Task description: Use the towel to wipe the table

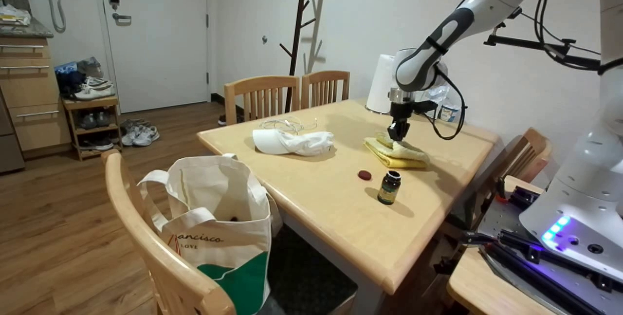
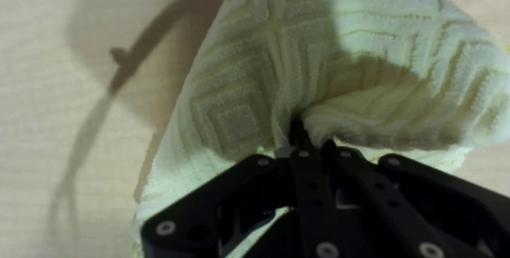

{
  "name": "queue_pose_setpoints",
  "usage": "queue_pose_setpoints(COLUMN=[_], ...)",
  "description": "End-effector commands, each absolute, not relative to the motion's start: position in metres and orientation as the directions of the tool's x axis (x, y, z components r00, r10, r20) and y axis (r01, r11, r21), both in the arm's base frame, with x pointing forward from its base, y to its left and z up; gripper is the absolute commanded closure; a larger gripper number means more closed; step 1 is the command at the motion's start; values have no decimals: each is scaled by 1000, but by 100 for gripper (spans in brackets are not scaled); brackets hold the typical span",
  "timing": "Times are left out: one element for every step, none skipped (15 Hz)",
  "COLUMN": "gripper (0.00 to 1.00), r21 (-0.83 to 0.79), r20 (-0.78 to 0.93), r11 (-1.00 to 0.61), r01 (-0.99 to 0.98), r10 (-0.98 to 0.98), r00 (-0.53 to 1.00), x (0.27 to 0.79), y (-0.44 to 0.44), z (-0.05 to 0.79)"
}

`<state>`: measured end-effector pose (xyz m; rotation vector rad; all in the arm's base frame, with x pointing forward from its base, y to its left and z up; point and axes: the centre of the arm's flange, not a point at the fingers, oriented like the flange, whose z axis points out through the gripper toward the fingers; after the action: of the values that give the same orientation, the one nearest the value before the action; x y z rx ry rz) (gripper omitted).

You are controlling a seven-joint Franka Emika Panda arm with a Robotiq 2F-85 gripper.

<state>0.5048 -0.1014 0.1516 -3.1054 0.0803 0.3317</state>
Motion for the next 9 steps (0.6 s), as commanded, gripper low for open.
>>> queue_pose_setpoints(gripper=[99, 99, 99, 99, 99, 99, 99, 99, 99], r21=[-31, -35, -44, -45, -42, -46, -43, -35, -23], r20=[-224, -216, -208, -192, -158, -124, -77, -45, -16], r11=[-995, -994, -992, -991, -991, -990, -990, -991, -992], r01=[-96, -107, -116, -123, -130, -135, -136, -133, -122], r10=[-87, -97, -105, -112, -122, -128, -133, -131, -122], r00=[971, 972, 973, 975, 980, 984, 988, 990, 992], x=[437, 428, 420, 415, 414, 415, 421, 423, 426], y=[-103, -101, -99, -97, -96, -93, -91, -88, -88], z=[137, 136, 136, 136, 139, 144, 156, 161, 170])
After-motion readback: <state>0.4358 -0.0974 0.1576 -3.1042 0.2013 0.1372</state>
